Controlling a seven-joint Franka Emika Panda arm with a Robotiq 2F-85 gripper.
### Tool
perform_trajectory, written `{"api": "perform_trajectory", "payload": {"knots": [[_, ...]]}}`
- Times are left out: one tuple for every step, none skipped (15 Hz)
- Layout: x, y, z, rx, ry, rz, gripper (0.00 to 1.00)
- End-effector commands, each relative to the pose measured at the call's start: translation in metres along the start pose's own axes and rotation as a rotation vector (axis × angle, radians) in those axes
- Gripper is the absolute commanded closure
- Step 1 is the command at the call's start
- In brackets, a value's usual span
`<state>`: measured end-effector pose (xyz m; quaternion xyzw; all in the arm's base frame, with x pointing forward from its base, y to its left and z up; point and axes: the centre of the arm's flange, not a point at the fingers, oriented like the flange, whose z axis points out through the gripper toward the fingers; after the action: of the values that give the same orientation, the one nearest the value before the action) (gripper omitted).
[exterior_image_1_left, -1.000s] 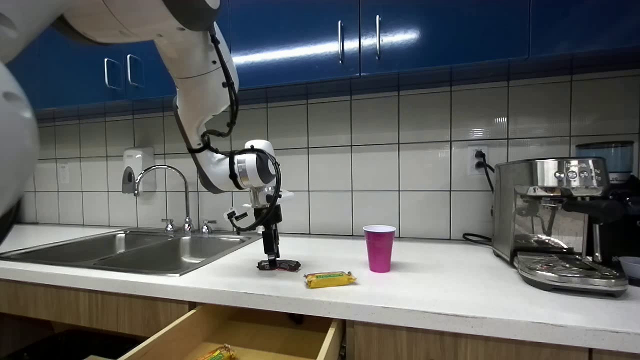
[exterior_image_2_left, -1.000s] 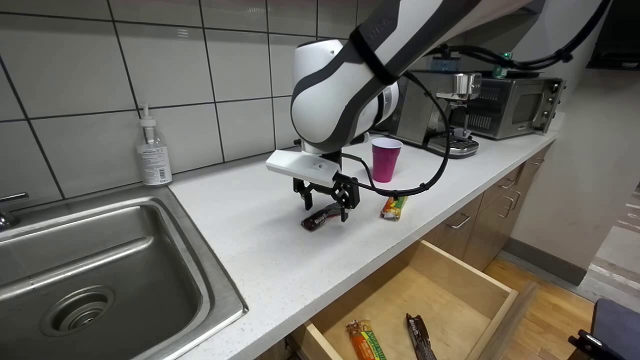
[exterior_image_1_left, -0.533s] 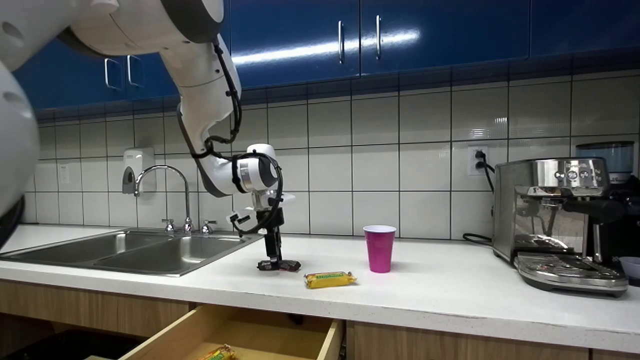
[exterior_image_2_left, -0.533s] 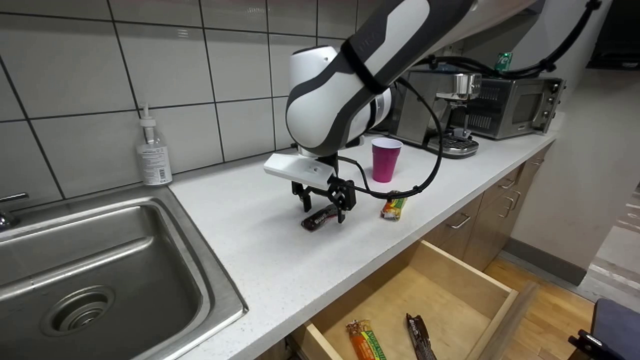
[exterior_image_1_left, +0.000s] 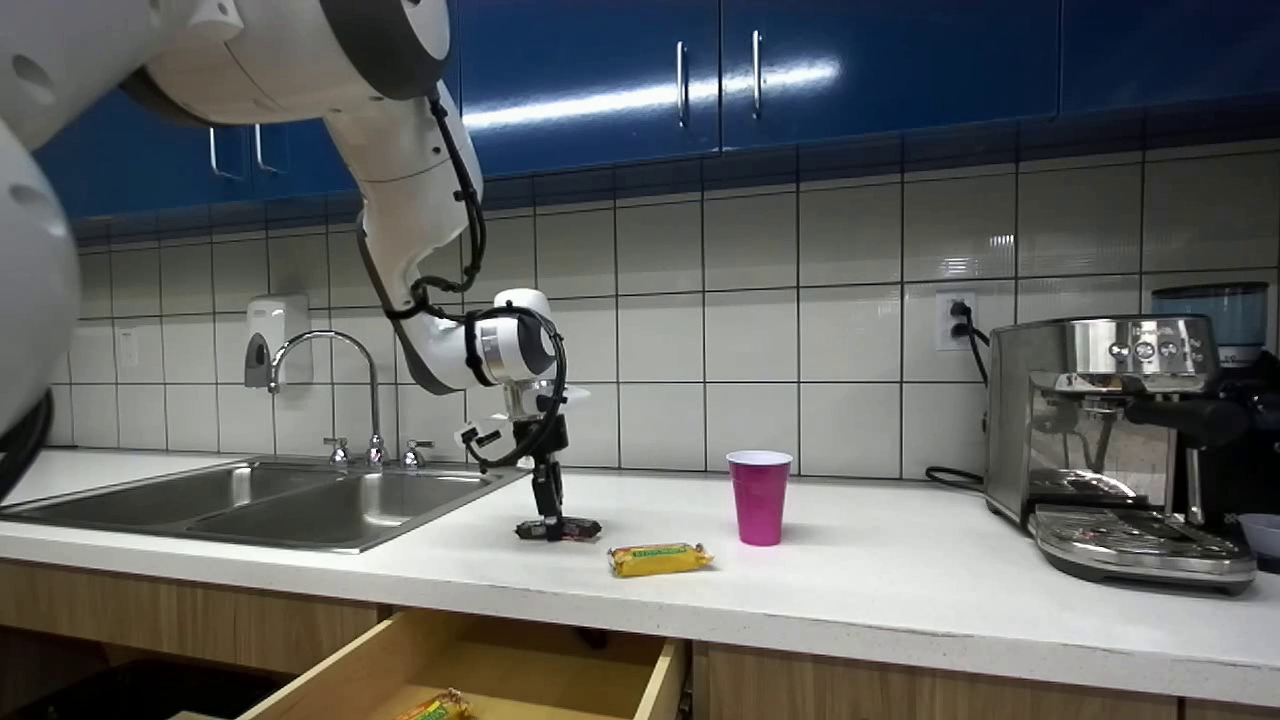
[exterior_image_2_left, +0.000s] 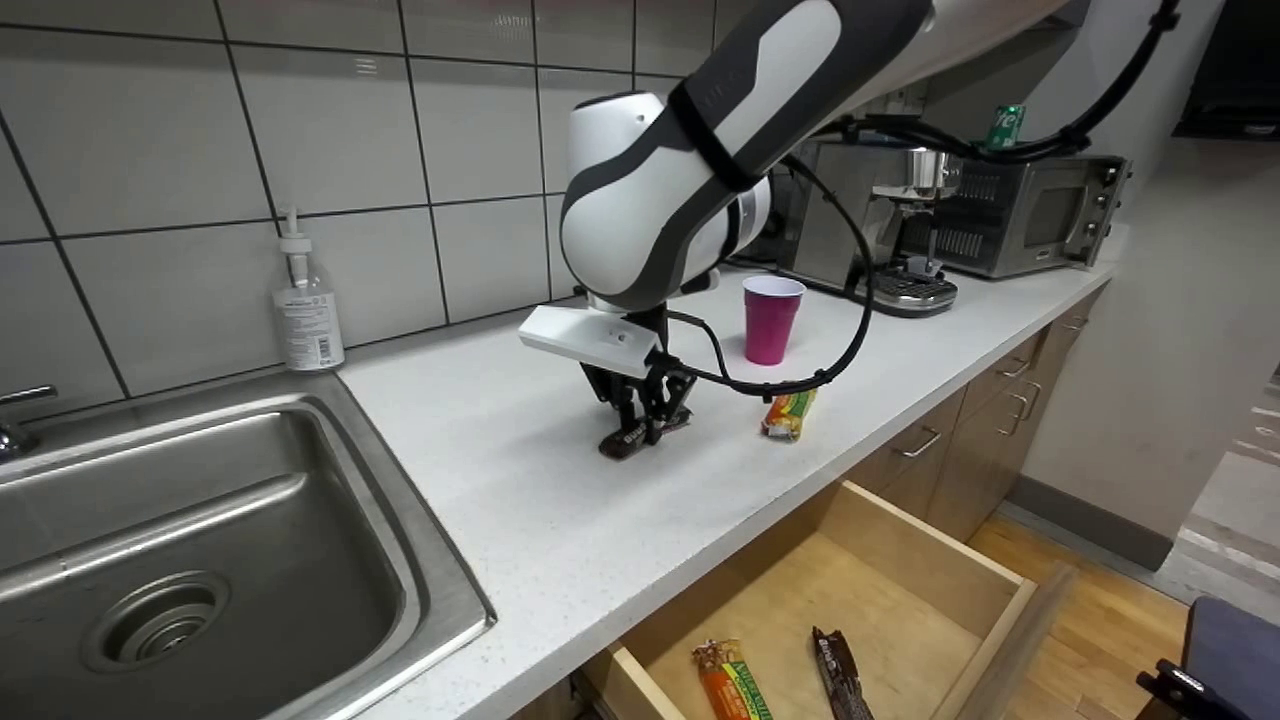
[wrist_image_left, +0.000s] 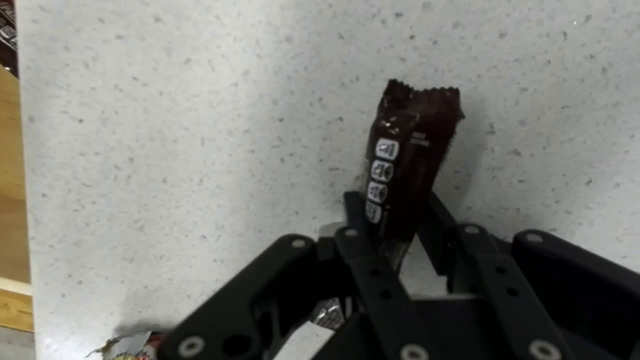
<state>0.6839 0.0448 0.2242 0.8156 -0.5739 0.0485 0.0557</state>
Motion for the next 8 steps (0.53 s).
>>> {"api": "perform_trajectory", "payload": {"knots": [[-0.005, -0.013, -0.003, -0.018, -0.002, -0.020, 0.97], [-0.007, -0.012, -0.004, -0.016, -0.003, -0.022, 1.00], [-0.009, -0.010, -0.006, -0.013, -0.004, -0.027, 0.97], [-0.011, -0.008, -0.010, -0.005, -0.003, -0.032, 0.96], [-0.012, -0.007, -0.013, 0.001, -0.002, -0.034, 0.96], [-0.014, -0.005, -0.017, 0.008, 0.000, -0.037, 0.96], [-0.016, -0.003, -0.019, 0.009, -0.003, -0.043, 0.96], [-0.018, -0.002, -0.021, 0.011, -0.004, -0.048, 0.96]]}}
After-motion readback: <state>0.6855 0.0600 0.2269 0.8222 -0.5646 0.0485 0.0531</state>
